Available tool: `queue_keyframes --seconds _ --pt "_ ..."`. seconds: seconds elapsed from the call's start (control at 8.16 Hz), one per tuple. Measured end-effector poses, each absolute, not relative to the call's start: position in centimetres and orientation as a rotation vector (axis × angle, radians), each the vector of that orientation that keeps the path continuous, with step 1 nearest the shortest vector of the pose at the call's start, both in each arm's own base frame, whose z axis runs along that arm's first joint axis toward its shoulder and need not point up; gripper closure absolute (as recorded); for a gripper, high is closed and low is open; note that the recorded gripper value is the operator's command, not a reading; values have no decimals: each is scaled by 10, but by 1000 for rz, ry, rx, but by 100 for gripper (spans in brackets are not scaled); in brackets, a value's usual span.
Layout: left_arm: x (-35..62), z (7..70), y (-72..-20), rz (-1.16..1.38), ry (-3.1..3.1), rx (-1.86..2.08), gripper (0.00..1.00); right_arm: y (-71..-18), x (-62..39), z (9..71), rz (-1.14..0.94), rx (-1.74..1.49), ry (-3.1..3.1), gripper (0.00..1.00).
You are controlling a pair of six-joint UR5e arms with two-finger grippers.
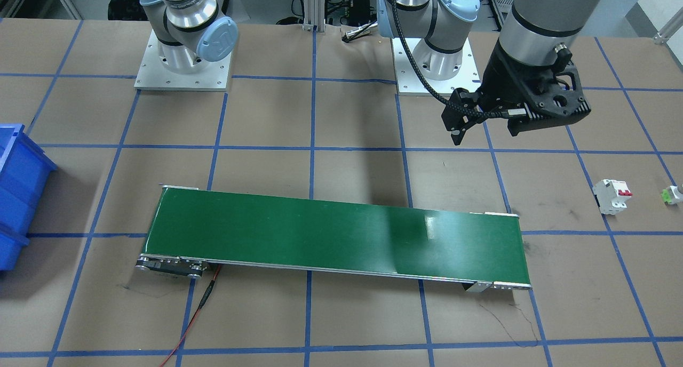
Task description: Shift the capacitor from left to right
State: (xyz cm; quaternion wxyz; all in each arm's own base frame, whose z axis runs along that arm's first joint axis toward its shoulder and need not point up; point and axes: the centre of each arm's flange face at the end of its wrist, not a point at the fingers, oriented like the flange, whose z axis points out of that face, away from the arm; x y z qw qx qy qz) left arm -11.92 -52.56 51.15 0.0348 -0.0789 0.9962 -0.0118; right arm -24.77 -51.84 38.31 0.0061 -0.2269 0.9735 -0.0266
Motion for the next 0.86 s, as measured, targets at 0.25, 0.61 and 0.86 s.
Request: queue_keyframes --seconds 0.25,0.61,0.86 --pt "-119 512 -526 -36 3062 -243 0 -513 -147 461 -28 -601 3043 0" --pt "-119 512 -526 -36 3062 -244 0 -487 14 521 -17 -415 3072 0" --pt "-119 512 -526 -37 3063 -244 0 -464 104 532 -7 -318 3087 0"
